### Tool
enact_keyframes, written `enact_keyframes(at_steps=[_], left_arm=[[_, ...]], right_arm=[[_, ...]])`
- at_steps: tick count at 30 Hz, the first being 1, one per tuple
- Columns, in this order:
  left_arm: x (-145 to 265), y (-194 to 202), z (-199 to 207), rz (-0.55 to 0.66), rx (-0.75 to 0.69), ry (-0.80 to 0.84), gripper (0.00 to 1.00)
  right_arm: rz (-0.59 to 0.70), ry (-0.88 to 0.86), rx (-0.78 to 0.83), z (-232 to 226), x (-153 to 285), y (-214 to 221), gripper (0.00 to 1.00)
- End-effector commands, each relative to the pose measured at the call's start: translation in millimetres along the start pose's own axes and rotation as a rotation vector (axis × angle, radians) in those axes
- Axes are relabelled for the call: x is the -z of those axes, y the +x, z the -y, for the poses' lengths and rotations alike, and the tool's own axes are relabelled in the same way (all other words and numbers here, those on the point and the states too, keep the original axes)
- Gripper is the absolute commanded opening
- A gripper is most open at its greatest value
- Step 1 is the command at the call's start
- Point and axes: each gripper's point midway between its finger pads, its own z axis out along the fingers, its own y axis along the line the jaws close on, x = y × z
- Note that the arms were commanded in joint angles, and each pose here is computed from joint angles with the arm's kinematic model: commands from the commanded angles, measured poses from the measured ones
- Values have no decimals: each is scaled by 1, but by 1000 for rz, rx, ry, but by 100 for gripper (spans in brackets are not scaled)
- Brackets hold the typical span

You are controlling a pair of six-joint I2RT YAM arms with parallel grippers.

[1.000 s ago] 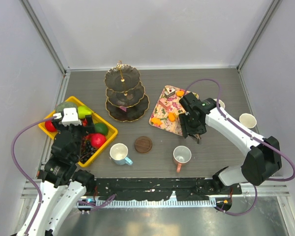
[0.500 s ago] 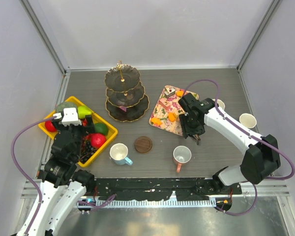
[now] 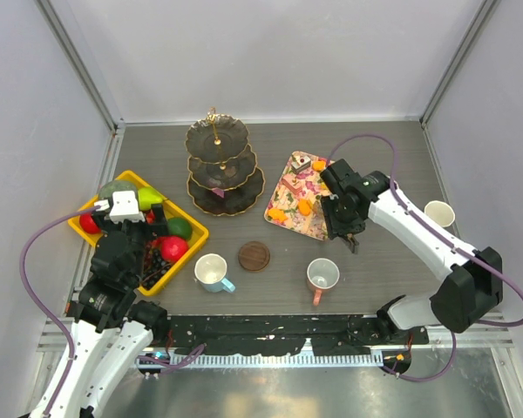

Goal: Serve the afternoon tea

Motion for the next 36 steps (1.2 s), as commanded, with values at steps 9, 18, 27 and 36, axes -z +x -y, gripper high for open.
enact_keyframes(at_steps=[9,18,27,36], left_arm=[[-1,-14,0,52,41,-1,99],[-1,-13,0,52,41,-2,99],[-1,-13,0,52,39,-5,99],[-1,-14,0,53,40,-1,99]], right_arm=[[232,-110,44,-27,48,-49,37],[357,-284,157,-121,57,-89,38],[387,-377,198,-189,23,-117,38],[415,-408,196,-213,0,-128,38]])
